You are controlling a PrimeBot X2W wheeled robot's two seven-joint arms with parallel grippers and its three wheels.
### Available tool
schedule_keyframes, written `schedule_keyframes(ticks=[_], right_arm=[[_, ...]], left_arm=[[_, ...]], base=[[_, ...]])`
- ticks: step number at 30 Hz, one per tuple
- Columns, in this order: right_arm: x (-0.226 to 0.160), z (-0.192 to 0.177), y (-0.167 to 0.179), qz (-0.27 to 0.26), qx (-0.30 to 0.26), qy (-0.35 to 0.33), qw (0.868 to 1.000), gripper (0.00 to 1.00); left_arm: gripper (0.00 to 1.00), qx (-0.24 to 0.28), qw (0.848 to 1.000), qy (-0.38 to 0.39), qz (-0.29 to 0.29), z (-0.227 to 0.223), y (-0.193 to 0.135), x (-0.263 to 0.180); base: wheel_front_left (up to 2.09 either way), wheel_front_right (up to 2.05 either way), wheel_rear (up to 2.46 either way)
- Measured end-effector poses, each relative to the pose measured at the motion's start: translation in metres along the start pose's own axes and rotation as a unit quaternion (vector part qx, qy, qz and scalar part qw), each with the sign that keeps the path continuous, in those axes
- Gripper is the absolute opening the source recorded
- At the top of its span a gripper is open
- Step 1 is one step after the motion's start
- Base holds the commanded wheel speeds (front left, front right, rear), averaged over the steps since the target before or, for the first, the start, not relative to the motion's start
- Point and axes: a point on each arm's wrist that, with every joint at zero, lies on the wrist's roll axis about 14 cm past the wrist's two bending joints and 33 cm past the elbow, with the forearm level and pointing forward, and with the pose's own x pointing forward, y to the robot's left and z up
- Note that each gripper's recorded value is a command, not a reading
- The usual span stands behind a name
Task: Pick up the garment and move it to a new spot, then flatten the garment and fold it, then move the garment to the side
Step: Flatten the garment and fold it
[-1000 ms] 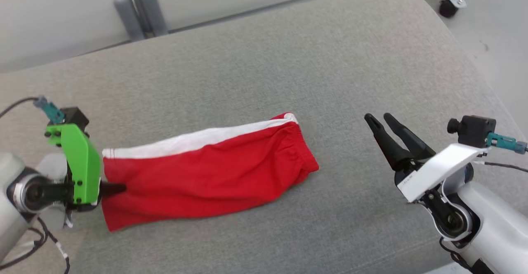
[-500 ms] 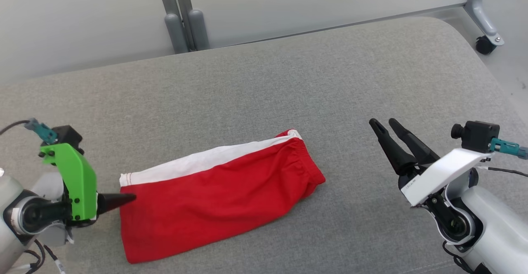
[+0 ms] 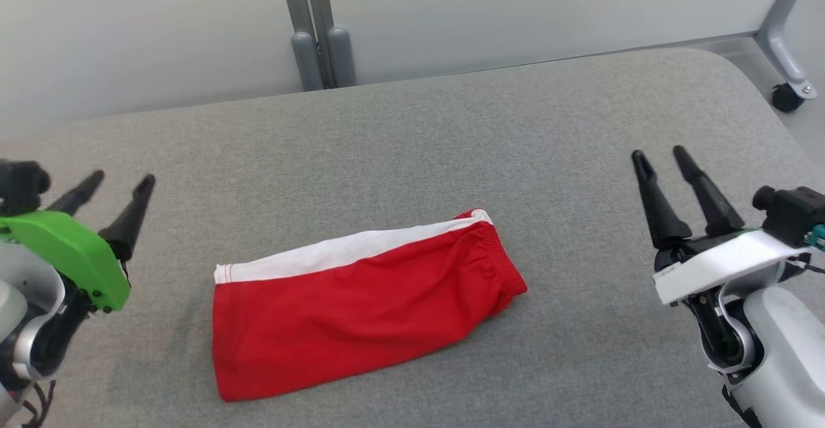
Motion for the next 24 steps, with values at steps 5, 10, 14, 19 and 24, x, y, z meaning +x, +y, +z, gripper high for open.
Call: schedule_keyframes(ticks=[5,10,14,19,24], right_arm=[[-0.001,0.013,0.005,-0.015,-0.025,-0.043,0.999,1.00],[-0.009,0.001,0.007,-0.032,-0.034,-0.039,0.998,1.00],[-0.017,-0.019,0.012,-0.038,-0.030,-0.014,0.999,1.00],[-0.020,-0.051,0.021,-0.027,-0.023,0.044,0.998,1.00],[-0.014,-0.082,0.035,-0.001,-0.020,0.102,0.995,1.00]], left_arm=[[1.00,-0.009,0.994,-0.096,0.042,0.016,0.001,-0.019],[1.00,0.001,0.985,-0.149,0.082,0.024,0.000,-0.031],[1.00,-0.013,0.980,-0.168,0.107,0.005,-0.003,-0.043],[1.00,-0.056,0.975,-0.182,0.118,-0.021,-0.013,-0.057],[1.00,-0.094,0.973,-0.172,0.121,-0.051,-0.022,-0.067]], base=[[0.00,0.00,0.00],[0.00,0.00,0.00],[0.00,0.00,0.00],[0.00,0.00,0.00],[0.00,0.00,0.00]])
